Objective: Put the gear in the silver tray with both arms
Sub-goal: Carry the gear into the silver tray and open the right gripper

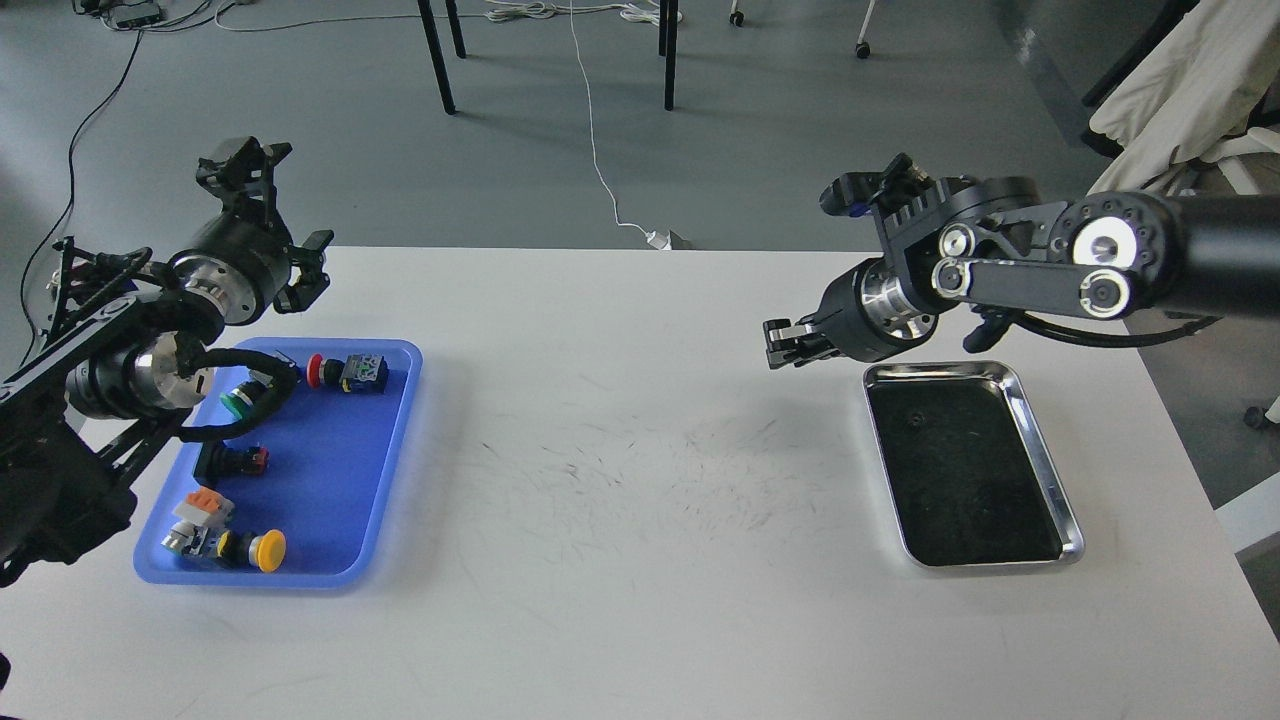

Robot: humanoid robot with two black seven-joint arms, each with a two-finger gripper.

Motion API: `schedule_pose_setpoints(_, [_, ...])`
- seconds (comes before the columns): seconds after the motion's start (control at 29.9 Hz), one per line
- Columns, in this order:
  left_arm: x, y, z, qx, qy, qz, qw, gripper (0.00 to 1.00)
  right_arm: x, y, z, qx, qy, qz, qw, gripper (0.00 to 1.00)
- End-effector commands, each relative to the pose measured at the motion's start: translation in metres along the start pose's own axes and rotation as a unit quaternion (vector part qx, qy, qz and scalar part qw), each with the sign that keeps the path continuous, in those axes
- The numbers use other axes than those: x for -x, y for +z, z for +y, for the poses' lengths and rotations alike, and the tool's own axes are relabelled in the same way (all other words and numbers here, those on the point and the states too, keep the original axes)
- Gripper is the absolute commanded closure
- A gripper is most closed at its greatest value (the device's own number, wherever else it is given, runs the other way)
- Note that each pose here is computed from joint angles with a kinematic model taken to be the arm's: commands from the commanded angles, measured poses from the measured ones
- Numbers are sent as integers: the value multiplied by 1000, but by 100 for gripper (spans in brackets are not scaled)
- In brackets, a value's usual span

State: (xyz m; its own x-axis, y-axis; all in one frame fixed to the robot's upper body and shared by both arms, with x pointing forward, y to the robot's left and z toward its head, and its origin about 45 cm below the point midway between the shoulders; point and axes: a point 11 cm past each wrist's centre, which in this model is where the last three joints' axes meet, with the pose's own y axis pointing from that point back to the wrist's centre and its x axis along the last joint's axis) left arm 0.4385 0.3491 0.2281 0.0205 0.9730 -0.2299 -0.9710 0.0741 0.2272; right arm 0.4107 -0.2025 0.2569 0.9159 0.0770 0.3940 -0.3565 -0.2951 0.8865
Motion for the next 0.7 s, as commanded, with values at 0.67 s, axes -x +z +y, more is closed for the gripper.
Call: schedule_pose_setpoints(0.67, [5, -1, -3, 0, 4, 0, 1000, 2, 110, 136, -24, 72, -42, -100, 991, 98])
